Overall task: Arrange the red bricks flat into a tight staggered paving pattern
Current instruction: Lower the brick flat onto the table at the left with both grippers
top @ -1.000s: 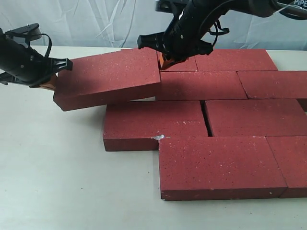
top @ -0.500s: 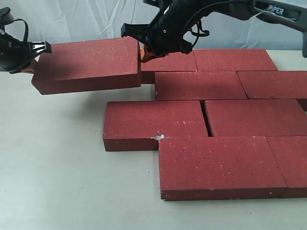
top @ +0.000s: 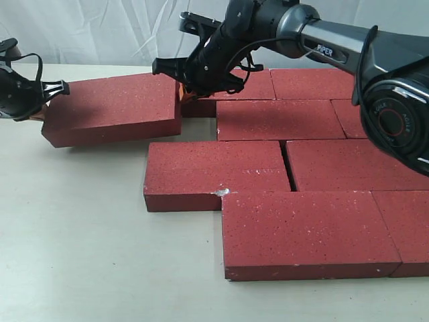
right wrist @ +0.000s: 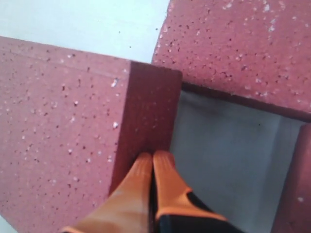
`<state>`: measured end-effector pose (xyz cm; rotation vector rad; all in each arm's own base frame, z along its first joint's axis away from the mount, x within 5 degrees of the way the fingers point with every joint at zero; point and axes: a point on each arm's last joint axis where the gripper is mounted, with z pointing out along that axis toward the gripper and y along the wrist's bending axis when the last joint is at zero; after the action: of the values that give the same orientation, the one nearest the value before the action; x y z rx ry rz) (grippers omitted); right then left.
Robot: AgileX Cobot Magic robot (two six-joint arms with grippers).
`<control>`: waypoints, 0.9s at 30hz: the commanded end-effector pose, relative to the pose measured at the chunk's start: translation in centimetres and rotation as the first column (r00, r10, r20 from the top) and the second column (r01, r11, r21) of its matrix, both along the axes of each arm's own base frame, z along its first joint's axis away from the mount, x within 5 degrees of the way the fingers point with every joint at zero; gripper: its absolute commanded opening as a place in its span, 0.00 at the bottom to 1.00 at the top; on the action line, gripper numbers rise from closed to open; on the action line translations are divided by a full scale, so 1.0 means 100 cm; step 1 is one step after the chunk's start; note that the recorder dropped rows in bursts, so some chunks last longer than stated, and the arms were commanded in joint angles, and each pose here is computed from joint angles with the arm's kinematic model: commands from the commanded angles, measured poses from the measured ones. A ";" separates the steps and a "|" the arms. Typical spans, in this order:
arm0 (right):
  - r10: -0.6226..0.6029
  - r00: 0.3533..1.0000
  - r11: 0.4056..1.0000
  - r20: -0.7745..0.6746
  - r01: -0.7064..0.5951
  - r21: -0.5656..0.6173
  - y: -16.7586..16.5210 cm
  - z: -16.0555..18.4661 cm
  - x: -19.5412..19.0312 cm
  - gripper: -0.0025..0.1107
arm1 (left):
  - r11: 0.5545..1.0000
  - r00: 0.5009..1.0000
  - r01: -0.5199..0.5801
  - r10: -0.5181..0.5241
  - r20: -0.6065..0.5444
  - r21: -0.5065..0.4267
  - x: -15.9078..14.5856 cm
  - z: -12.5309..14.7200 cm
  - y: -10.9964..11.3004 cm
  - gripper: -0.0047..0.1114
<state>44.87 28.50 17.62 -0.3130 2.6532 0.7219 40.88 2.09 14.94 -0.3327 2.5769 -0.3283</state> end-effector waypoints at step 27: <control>0.013 0.999 1.000 -0.039 -0.014 -0.024 0.027 -0.032 -0.011 0.02 | 0.997 1.000 -0.016 0.017 -0.012 0.075 0.000 -0.004 0.035 0.04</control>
<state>43.98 30.97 14.40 -0.3206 2.6860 0.7342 40.91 4.74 14.36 -0.3021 2.5946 -0.2288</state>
